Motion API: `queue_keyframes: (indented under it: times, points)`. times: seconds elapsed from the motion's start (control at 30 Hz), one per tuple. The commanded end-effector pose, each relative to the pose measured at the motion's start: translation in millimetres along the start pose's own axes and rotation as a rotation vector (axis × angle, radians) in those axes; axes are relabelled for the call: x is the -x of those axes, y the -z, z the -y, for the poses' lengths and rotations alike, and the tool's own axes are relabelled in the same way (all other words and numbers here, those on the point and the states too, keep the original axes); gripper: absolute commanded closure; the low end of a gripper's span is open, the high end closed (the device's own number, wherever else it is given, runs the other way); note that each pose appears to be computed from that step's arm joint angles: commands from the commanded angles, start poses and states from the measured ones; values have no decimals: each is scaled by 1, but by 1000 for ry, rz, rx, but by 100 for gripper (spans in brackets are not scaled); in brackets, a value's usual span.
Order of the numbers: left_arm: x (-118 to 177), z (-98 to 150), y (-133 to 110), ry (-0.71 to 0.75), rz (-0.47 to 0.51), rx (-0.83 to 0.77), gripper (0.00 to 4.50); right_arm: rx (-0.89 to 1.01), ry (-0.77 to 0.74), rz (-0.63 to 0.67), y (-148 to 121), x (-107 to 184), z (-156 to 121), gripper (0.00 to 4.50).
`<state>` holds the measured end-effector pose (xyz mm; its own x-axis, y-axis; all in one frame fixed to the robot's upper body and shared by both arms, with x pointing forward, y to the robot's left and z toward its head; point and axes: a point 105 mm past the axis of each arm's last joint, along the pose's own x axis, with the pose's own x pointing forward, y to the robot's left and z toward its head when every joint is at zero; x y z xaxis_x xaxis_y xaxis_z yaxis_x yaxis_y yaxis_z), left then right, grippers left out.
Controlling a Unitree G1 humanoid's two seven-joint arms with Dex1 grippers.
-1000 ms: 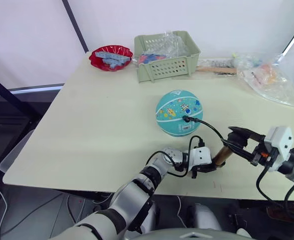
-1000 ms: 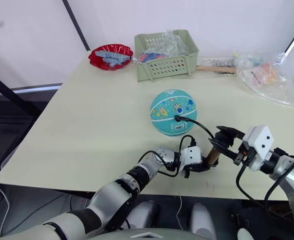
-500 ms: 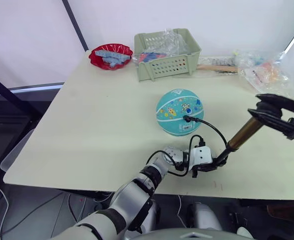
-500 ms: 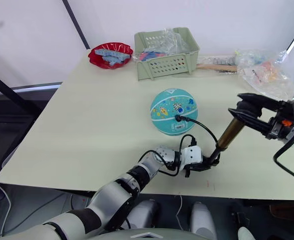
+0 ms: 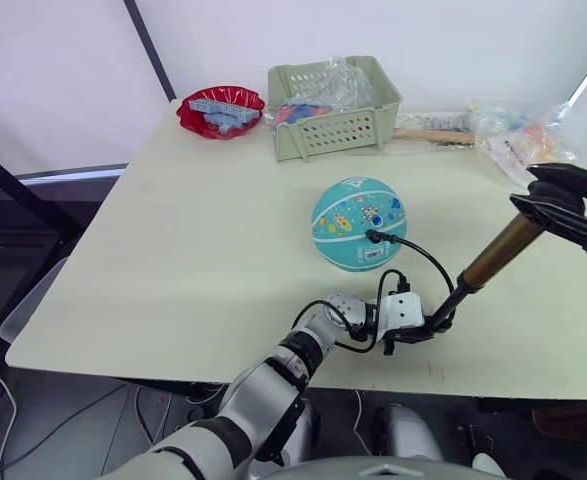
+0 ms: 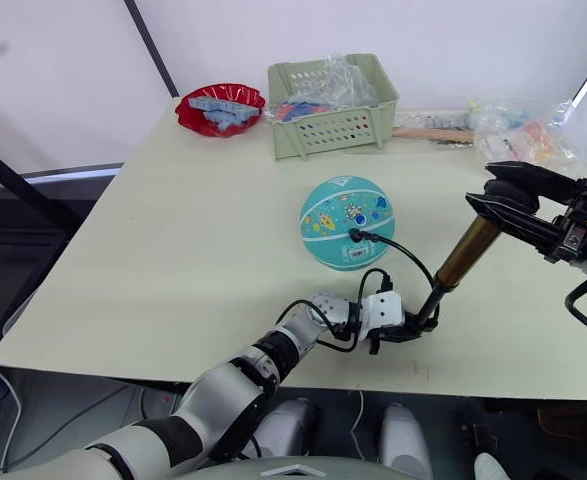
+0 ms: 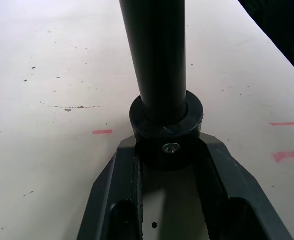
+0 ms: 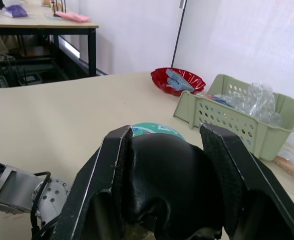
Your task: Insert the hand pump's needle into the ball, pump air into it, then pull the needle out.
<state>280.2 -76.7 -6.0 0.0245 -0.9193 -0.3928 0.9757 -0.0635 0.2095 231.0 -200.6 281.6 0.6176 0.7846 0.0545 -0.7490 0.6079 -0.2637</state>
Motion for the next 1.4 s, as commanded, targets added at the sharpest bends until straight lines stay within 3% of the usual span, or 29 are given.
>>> queue_keyframes:
  times: [0.03,0.27,0.43,1.1,1.27,1.4]
  points:
    - [3,26,44,62,-160,101,355,111,47,93,-35,9,6,287]
    - [2,27,43,64,-157,102,355,82,13,35,-15,3,0,287]
    - [2,27,43,62,-157,103,355,56,-31,-76,20,0,-10,287]
    - [1,24,39,54,-145,100,355,38,-59,-219,140,-7,-49,287]
    - [2,23,40,52,-148,100,355,22,-58,-209,146,-8,-53,287]
    - [2,23,40,53,-149,100,355,27,-41,-162,128,-11,-45,287]
